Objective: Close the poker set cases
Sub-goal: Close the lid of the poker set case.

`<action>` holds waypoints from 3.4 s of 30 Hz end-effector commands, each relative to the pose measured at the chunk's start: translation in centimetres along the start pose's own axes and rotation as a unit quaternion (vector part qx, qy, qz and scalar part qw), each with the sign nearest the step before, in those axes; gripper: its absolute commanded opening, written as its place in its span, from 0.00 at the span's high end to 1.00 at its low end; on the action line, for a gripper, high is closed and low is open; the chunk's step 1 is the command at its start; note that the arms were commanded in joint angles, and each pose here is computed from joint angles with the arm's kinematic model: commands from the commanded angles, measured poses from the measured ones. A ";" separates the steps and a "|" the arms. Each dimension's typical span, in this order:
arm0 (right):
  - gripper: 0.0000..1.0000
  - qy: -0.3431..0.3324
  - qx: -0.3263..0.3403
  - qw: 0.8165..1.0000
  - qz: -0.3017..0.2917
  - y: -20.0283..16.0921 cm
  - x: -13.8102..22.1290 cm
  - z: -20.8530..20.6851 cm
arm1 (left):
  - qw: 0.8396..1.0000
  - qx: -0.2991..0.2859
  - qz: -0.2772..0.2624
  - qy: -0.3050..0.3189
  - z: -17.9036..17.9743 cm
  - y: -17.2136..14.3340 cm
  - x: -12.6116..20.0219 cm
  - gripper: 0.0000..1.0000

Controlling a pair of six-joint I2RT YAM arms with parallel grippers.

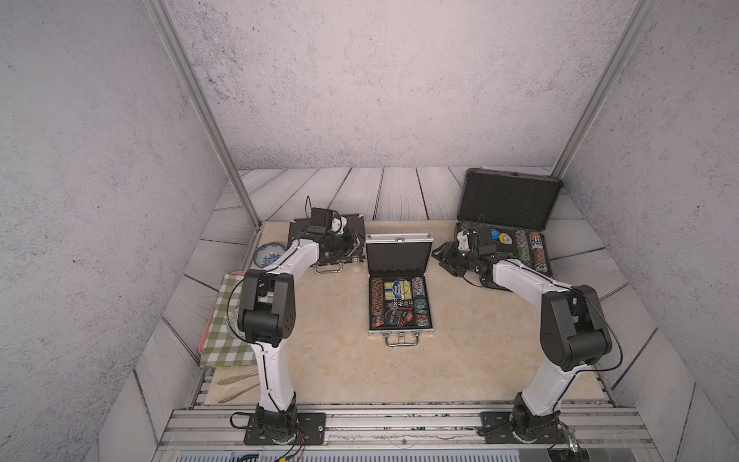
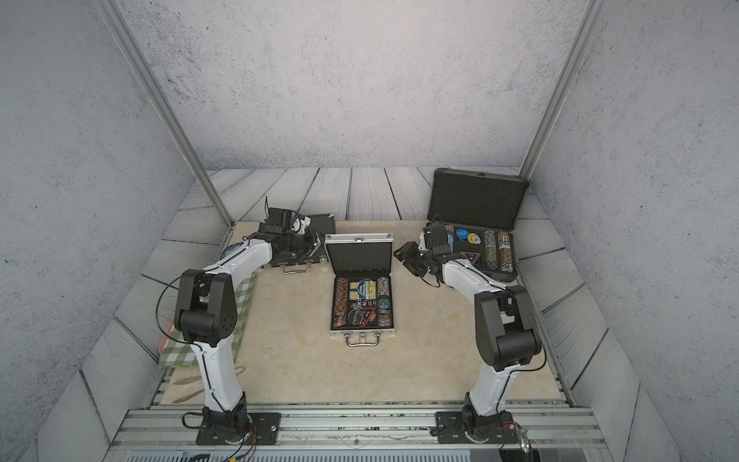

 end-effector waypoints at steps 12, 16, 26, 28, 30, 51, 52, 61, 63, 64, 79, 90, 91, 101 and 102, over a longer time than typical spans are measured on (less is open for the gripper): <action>0.45 -0.008 -0.037 0.999 0.029 -2.6 -0.5 -3.1 | 0.999 -0.034 0.010 -0.019 -1.8 -1.8 2.4 0.54; 0.45 0.012 -0.046 0.998 0.036 -2.7 -0.7 -2.8 | 0.999 -0.029 0.014 -0.018 -1.5 -2.4 2.3 0.54; 0.45 0.055 -0.070 0.995 0.042 -3.5 0.1 -2.2 | 0.999 -0.029 0.018 -0.005 -1.1 -3.8 2.9 0.54; 0.45 0.054 -0.072 0.995 0.047 -3.9 0.3 -2.5 | 0.999 -0.030 0.017 -0.001 -1.1 -4.0 3.1 0.54; 0.45 0.053 -0.076 0.994 0.051 -4.4 0.5 -2.9 | 0.999 -0.032 0.022 -0.001 -1.1 -4.2 3.1 0.54; 0.45 0.052 -0.088 0.992 0.080 -7.8 2.5 -5.5 | 0.994 -0.060 0.023 0.092 -0.2 -7.1 5.1 0.55; 0.45 0.050 -0.089 0.991 0.081 -8.1 2.5 -5.8 | 0.993 -0.062 0.023 0.095 -0.2 -7.3 5.2 0.55; 0.44 0.043 -0.096 0.991 0.088 -9.5 2.8 -7.6 | 0.990 -0.080 0.036 0.109 -1.0 -8.1 5.1 0.55; 0.44 0.038 -0.093 0.991 0.090 -9.8 3.0 -7.9 | 0.987 -0.097 0.043 0.117 -1.6 -8.7 4.7 0.55; 0.44 0.034 -0.092 0.991 0.091 -10.0 3.0 -8.2 | 0.986 -0.108 0.048 0.121 -2.0 -9.1 4.5 0.55; 0.44 -0.029 -0.003 0.996 0.079 -10.1 5.3 -8.2 | 0.927 -0.257 0.153 0.227 -4.5 -17.1 0.6 0.78; 0.53 -0.027 0.131 0.988 0.077 -9.0 7.7 -1.9 | 0.896 -0.262 0.216 0.285 -0.5 -20.8 -0.7 0.90; 0.53 -0.024 0.141 0.986 0.082 -9.2 7.6 -1.2 | 0.895 -0.260 0.219 0.289 -0.1 -21.0 -0.8 0.90; 0.56 -0.015 0.220 0.962 0.161 -13.3 3.7 2.8 | 0.895 -0.231 0.233 0.303 2.7 -22.6 -1.1 0.91; 0.56 -0.016 0.220 0.961 0.168 -13.7 3.1 2.7 | 0.895 -0.229 0.233 0.303 2.8 -22.7 -1.0 0.91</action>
Point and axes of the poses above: each gripper's point midway between its finger pads, its own x axis back along the fingers, its own z axis along the line the jaws close on, y = z × x, the point moved 7 cm from there along x, back along the fingers, and after that the axes turned 3 degrees about -x, right-handed, at the moved point
